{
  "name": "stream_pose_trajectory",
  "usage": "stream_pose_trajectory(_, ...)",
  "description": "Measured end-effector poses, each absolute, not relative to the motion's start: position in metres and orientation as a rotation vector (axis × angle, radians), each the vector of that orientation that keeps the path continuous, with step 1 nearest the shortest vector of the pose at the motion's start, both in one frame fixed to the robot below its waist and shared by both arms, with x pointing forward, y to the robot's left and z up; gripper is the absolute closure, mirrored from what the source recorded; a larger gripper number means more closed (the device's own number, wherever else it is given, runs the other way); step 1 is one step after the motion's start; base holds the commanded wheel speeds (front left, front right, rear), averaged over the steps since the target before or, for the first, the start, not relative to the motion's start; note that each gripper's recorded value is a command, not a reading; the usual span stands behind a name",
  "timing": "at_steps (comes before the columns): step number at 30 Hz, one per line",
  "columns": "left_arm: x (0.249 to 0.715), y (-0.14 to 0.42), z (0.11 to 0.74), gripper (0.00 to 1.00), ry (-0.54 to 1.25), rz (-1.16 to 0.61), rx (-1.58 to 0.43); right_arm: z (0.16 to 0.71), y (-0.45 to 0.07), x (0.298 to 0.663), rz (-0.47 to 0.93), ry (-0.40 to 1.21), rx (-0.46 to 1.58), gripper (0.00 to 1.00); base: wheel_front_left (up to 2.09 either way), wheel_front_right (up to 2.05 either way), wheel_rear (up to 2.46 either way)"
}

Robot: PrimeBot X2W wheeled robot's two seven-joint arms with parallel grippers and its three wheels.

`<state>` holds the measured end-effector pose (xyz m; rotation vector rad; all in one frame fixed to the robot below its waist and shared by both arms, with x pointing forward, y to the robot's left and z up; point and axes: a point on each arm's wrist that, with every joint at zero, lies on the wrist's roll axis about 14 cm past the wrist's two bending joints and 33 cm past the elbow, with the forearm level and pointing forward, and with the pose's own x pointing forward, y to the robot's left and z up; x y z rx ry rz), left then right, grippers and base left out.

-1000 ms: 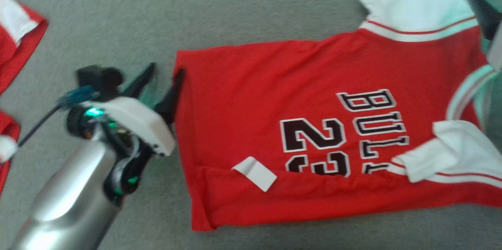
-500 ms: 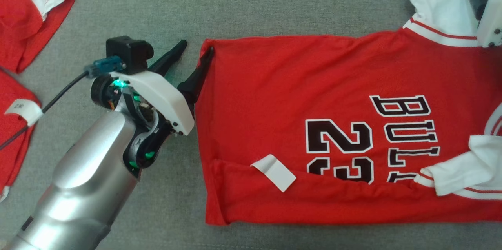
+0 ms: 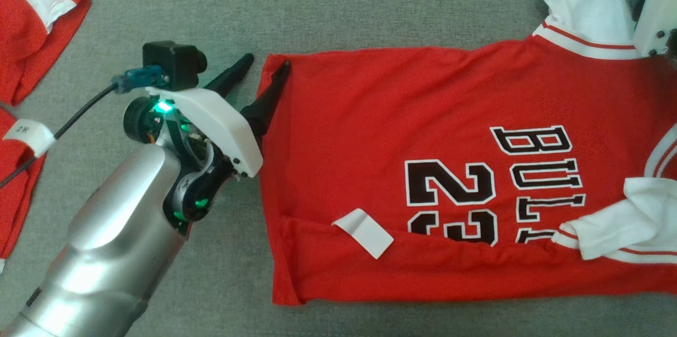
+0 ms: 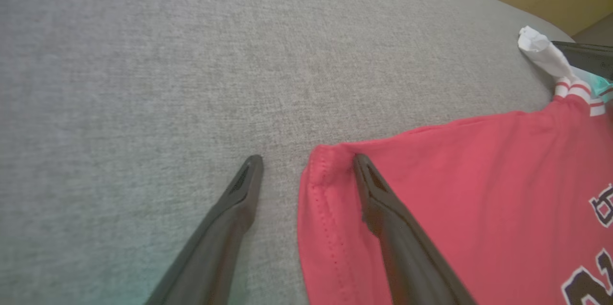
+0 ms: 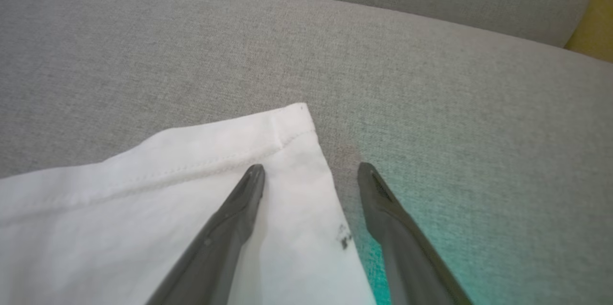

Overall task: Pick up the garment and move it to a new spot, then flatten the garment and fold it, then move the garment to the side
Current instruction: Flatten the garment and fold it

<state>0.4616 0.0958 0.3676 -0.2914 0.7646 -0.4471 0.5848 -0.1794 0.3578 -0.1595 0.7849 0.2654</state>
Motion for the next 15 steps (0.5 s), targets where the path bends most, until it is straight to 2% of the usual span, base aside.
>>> stream_pose_trajectory(6, 0.457, 0.085, 0.369, 0.0, 0.788, -0.495, -0.282, 0.356, -0.176, 0.583, 0.274, 0.794, -0.155, 0.0, 0.0, 0.0, 0.0)
stream_pose_trajectory(7, 0.457, 0.084, 0.368, 0.43, 0.79, -0.497, -0.282, 0.356, -0.176, 0.583, 0.275, 0.796, -0.155, 0.0, 0.0, 0.0, 0.0)
stream_pose_trajectory(8, 0.457, 0.084, 0.368, 0.79, 0.79, -0.497, -0.281, 0.355, -0.176, 0.583, 0.276, 0.798, -0.157, 0.0, 0.0, 0.0, 0.0)
stream_pose_trajectory(9, 0.457, 0.084, 0.368, 1.0, 0.792, -0.498, -0.28, 0.356, -0.175, 0.584, 0.277, 0.798, -0.158, 0.31, 0.0, 0.0, 0.0)
stream_pose_trajectory(10, 0.457, 0.083, 0.367, 1.0, 0.793, -0.501, -0.28, 0.356, -0.173, 0.585, 0.281, 0.798, -0.157, 1.0, 0.0, 0.0, 0.0)
stream_pose_trajectory(15, 0.457, 0.079, 0.37, 1.0, 0.783, -0.511, -0.286, 0.36, -0.164, 0.586, 0.295, 0.753, -0.12, 1.0, 0.0, 0.0, 0.0)
